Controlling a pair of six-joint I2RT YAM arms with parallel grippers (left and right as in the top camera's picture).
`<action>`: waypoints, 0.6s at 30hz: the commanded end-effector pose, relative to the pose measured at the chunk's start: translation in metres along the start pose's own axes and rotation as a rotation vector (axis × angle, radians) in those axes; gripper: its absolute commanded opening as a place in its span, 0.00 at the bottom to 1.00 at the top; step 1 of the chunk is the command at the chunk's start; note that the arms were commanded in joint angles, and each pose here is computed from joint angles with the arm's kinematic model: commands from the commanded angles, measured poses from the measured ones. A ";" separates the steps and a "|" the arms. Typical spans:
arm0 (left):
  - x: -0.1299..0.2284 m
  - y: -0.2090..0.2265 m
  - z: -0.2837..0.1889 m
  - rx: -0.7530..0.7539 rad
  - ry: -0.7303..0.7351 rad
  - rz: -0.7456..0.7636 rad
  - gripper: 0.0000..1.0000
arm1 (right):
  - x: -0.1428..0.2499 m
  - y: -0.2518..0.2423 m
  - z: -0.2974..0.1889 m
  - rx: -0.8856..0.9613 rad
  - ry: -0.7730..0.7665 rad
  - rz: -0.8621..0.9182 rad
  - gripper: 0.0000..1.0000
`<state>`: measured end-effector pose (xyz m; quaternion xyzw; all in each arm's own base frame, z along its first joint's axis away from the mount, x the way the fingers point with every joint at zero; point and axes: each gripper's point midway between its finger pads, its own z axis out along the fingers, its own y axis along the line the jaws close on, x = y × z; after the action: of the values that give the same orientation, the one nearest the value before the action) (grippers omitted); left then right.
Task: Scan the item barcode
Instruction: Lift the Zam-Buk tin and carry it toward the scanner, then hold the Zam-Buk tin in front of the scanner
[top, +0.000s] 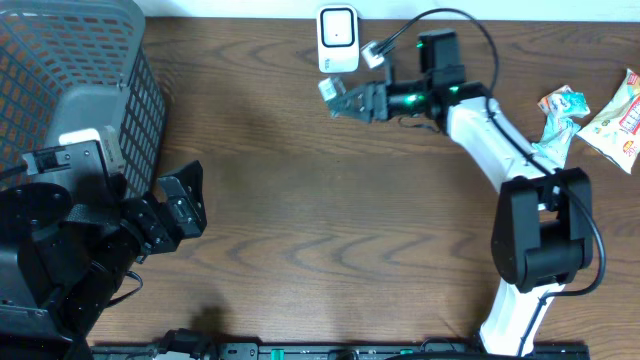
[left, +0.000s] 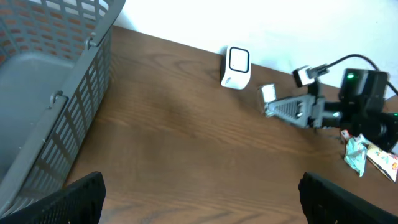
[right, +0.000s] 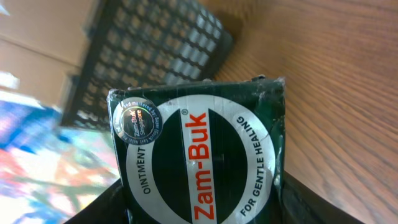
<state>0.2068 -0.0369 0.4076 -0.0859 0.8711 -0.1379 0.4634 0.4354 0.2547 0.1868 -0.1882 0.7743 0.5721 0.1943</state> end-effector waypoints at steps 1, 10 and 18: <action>-0.002 0.002 -0.002 -0.014 -0.011 -0.011 0.98 | -0.016 0.039 -0.021 -0.149 -0.002 0.106 0.55; -0.002 0.002 -0.002 -0.014 -0.011 -0.011 0.98 | -0.032 0.041 -0.040 -0.180 -0.036 0.171 0.56; -0.002 0.002 -0.002 -0.014 -0.011 -0.011 0.98 | -0.032 0.042 -0.039 -0.181 -0.035 0.161 0.53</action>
<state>0.2068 -0.0369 0.4076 -0.0859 0.8711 -0.1379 0.4634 0.4439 0.2318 0.2235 -0.1113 0.7412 0.6483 0.1344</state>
